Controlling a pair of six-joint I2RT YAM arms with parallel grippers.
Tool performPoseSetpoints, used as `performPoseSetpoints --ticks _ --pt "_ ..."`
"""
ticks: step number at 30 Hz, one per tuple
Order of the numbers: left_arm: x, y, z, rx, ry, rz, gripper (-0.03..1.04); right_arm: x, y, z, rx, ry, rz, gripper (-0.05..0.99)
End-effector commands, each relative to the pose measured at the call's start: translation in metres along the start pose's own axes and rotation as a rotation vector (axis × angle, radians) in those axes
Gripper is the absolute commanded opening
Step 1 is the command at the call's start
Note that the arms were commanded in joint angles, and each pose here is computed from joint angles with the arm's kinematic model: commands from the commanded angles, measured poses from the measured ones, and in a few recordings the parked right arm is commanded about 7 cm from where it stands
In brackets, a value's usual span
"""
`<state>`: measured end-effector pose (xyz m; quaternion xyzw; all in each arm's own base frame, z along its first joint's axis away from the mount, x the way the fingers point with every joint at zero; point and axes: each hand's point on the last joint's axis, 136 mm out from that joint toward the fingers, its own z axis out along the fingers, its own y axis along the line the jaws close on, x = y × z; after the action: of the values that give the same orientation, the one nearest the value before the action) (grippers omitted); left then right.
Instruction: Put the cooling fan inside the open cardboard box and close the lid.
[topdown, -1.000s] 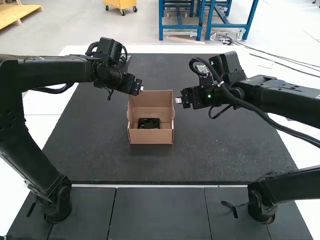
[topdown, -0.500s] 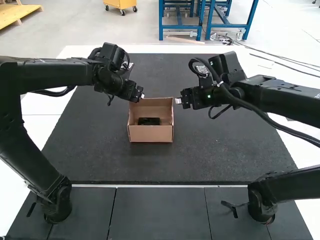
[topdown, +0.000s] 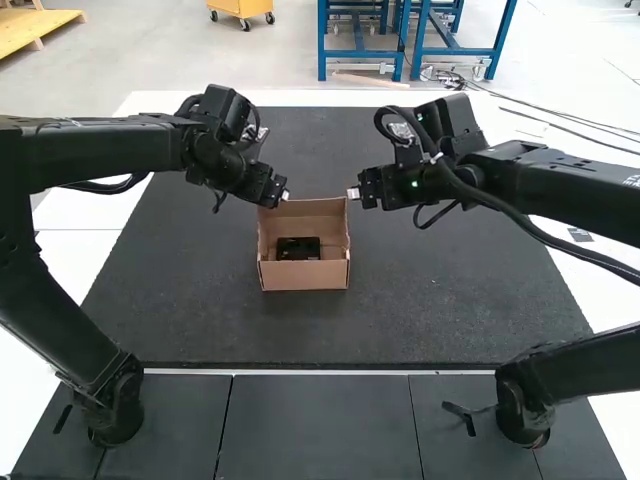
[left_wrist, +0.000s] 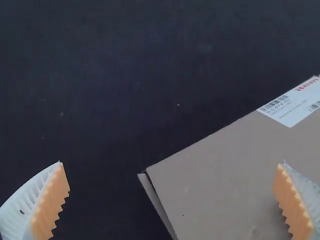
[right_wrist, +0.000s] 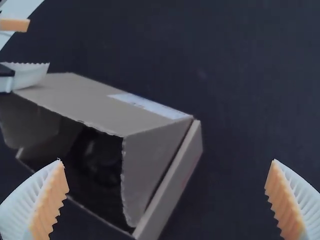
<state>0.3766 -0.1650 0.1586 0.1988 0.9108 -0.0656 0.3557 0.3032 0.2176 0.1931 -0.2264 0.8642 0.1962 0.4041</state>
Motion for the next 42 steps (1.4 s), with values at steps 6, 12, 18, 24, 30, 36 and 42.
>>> performPoseSetpoints --ticks 6,12,18,24,30,36,42 --pt "-0.005 -0.003 -0.020 0.007 -0.027 0.006 0.96 -0.013 0.000 0.002 -0.006 -0.020 0.000 0.90" --pt "0.004 -0.004 -0.025 0.008 0.001 0.005 0.96 -0.016 0.001 0.004 -0.006 -0.020 -0.001 0.90" --pt "0.021 -0.004 -0.019 0.010 0.020 0.003 0.96 -0.015 0.001 0.006 -0.007 -0.015 -0.001 0.90" --pt "0.032 -0.006 -0.011 0.023 0.020 -0.001 0.96 -0.015 0.001 0.006 -0.007 -0.015 -0.001 0.90" --pt "0.040 -0.008 -0.004 0.032 0.019 0.000 0.96 -0.018 0.002 0.005 -0.009 -0.023 -0.002 0.90" --pt "0.056 -0.008 0.008 0.031 0.037 0.004 0.96 -0.018 0.002 0.005 -0.009 -0.021 0.001 0.90" --pt "0.066 -0.008 0.016 0.031 0.048 0.004 0.96 -0.016 0.002 0.005 -0.010 -0.016 0.002 0.90"
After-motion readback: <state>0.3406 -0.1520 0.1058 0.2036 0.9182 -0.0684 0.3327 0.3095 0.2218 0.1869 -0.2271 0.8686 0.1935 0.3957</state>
